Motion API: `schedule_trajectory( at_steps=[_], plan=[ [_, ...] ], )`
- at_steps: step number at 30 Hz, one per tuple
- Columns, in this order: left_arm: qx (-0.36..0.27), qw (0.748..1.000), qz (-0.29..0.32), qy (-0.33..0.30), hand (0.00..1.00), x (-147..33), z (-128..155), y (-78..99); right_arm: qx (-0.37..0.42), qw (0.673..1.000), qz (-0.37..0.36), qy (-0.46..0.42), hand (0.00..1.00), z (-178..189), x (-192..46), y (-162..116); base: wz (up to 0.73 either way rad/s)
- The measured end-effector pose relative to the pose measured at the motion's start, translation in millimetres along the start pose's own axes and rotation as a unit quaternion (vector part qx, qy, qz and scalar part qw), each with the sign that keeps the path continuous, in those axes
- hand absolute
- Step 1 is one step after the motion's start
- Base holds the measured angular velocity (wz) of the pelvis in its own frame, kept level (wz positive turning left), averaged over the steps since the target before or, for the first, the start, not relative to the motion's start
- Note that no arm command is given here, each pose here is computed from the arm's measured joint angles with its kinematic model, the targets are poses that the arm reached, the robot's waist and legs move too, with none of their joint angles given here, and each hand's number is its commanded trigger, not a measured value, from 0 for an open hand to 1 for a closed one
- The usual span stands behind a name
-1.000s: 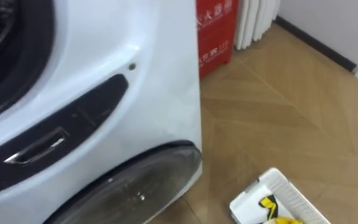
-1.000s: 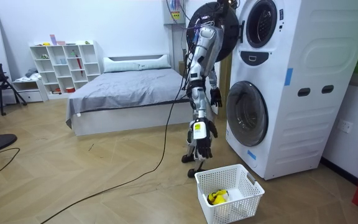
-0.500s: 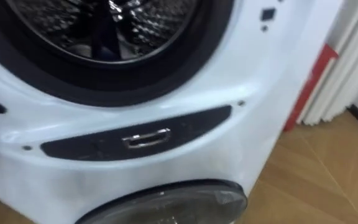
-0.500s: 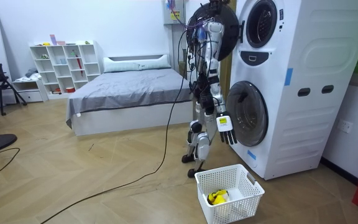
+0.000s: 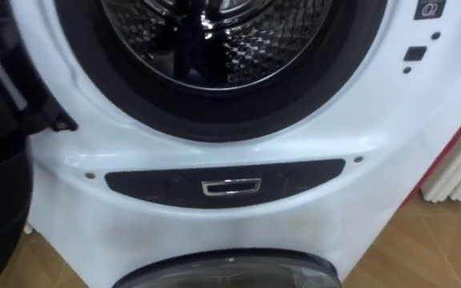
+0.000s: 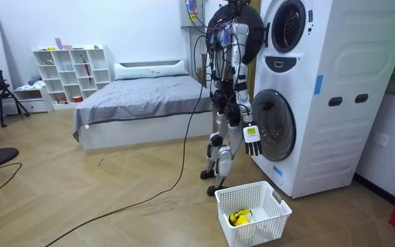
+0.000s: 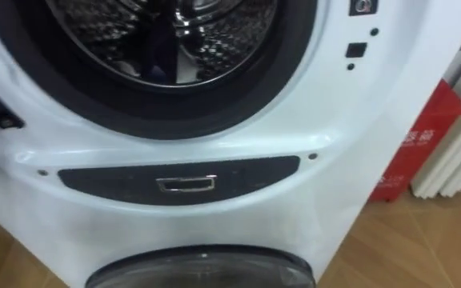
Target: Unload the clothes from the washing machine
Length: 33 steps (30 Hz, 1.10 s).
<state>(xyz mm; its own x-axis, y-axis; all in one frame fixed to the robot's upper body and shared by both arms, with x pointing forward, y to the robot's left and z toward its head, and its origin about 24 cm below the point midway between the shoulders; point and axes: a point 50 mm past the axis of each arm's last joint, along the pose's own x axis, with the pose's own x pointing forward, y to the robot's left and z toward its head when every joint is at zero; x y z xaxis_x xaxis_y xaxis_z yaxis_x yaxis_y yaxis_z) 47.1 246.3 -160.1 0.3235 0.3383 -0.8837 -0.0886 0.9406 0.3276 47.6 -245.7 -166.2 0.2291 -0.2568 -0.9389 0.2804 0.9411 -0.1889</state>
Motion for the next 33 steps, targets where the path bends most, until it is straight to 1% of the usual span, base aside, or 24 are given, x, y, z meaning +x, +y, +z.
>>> schedule_trajectory(
  at_steps=[3, 11, 18, 25, 29, 33],
  plan=[
    [0.006, 1.000, 0.007, 0.006, 0.00, -1.0, -5, 3.8, -0.009, 1.000, 0.002, -0.001, 0.00, 2, 0, 1, 0.08],
    [0.032, 0.999, 0.009, 0.018, 0.00, -3.9, -16, 4.4, -0.016, 1.000, 0.019, 0.001, 0.00, 1, 0, 3, 0.06],
    [0.028, 0.999, 0.008, 0.041, 0.00, -7.0, -27, -2.0, -0.034, 0.999, 0.022, 0.003, 0.00, -2, 0, 6, -0.02],
    [0.087, 0.994, 0.012, 0.061, 0.00, -9.2, -36, 0.8, -0.051, 0.998, 0.026, 0.003, 0.00, -3, 0, 7, -0.08],
    [0.106, 0.993, 0.004, 0.056, 0.00, -7.3, -30, -0.6, -0.077, 0.997, 0.032, -0.006, 0.00, 1, 0, 8, -0.24],
    [0.100, 0.994, -0.018, 0.048, 0.00, -5.4, -22, -9.4, -0.100, 0.994, 0.021, -0.026, 0.00, 14, 1, 4, -0.37]
  ],
)
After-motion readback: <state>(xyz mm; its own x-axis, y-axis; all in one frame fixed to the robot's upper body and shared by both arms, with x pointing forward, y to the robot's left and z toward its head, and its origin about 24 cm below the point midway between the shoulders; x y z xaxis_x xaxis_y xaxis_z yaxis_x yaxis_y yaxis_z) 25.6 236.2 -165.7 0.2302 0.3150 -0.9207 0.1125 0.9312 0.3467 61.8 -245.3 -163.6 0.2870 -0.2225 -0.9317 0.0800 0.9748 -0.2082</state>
